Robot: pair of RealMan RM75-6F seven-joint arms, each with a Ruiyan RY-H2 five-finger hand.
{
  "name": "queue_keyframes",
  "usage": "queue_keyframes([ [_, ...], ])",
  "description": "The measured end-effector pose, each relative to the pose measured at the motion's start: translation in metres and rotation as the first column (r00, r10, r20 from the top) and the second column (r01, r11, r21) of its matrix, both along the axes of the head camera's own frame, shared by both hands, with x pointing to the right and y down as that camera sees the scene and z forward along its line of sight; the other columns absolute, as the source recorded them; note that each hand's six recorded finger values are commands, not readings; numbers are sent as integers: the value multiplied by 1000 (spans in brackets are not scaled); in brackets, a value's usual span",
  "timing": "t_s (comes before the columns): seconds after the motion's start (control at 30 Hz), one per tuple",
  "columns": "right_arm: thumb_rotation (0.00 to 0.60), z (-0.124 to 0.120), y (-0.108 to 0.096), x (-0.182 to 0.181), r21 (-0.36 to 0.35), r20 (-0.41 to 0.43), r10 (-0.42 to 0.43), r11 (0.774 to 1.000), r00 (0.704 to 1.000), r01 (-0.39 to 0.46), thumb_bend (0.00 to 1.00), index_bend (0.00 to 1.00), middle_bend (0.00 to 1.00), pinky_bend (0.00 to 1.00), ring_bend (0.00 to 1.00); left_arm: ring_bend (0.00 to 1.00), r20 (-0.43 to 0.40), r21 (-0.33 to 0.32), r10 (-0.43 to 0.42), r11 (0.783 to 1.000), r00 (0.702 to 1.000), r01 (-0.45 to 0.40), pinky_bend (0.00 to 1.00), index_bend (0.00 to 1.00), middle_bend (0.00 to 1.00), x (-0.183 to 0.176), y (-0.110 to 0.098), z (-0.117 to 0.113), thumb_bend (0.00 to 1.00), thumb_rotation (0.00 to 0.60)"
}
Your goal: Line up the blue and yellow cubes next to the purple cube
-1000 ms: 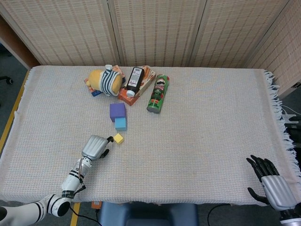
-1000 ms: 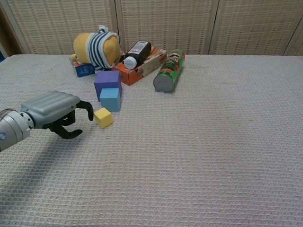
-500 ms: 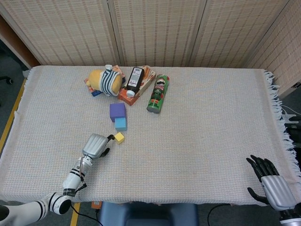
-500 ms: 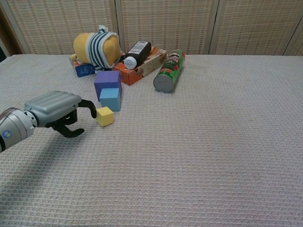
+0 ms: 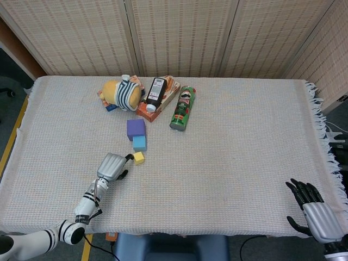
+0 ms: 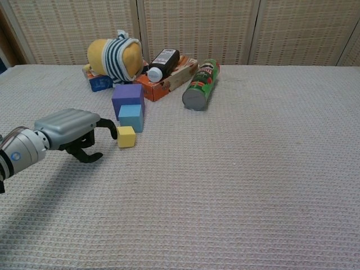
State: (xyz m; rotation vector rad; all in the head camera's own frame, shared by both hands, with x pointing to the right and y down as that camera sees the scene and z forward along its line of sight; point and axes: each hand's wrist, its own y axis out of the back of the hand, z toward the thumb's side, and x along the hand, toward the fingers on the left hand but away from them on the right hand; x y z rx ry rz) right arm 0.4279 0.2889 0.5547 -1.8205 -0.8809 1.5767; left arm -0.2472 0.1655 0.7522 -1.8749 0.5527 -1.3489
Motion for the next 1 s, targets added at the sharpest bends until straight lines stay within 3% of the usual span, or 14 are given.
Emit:
queue_keyframes([
  [0.67,600,0,-1,1,1,-2,4,1000,1000,-4,38,0,0,0,0,1000,-3,-3,6,1000,1000,-6,1000,291,1000,11,-4,4,382,600],
  [1.0,600,1,0,0,-3,0,-3,1000,1000,3,39,0,0,0,0,1000,-11,22,-1,1000,1000,1,1000,312,1000,4,-4,-6,385,600],
])
